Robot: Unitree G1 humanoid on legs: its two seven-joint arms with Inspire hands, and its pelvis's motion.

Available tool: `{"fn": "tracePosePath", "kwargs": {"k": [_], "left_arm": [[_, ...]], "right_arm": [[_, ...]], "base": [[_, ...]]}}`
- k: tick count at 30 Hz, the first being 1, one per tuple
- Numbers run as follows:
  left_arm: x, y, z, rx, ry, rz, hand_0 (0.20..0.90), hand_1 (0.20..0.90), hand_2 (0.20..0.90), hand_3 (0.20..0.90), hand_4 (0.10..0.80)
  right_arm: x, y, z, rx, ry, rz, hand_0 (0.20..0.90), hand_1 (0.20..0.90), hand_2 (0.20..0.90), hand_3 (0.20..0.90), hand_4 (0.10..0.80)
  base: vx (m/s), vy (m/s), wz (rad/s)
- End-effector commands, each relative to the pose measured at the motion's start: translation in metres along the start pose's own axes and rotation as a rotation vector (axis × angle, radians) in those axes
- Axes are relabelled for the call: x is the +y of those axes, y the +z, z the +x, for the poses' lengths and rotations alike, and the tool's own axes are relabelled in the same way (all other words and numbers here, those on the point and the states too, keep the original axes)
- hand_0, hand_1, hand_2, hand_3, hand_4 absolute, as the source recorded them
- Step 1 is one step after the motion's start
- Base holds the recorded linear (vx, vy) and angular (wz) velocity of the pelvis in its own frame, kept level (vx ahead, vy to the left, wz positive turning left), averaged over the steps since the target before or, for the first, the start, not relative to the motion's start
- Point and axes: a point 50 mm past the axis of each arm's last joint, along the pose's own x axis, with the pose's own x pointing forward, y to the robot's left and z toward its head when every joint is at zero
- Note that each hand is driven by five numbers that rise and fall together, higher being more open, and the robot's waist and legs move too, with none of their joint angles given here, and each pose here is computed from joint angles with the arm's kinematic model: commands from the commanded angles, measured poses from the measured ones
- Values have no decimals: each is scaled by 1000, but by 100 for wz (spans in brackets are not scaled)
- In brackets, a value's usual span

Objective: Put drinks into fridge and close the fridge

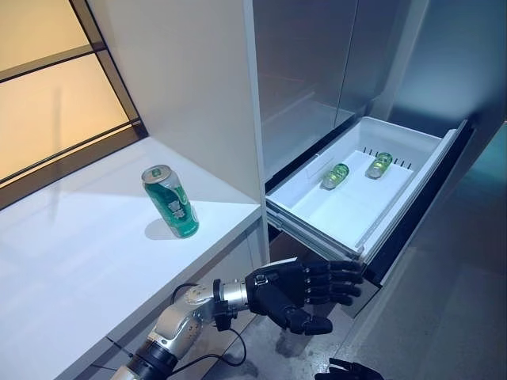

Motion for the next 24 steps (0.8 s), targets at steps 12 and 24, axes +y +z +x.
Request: {"fn": "tracePosePath", "kwargs": {"k": [12,24], "left_arm": [[-55,130,9,-681,-253,431,900,900,900,900,800],[-74,189,-60,-882,364,1140,900,900,900,900,800]], "right_arm": [[16,-18,4,55,17,-61,900,900,900,900,800],[22,-26,3,73,27,-97,900,900,900,900,800]], "base": [[1,-1,0],[13,-6,5]]}}
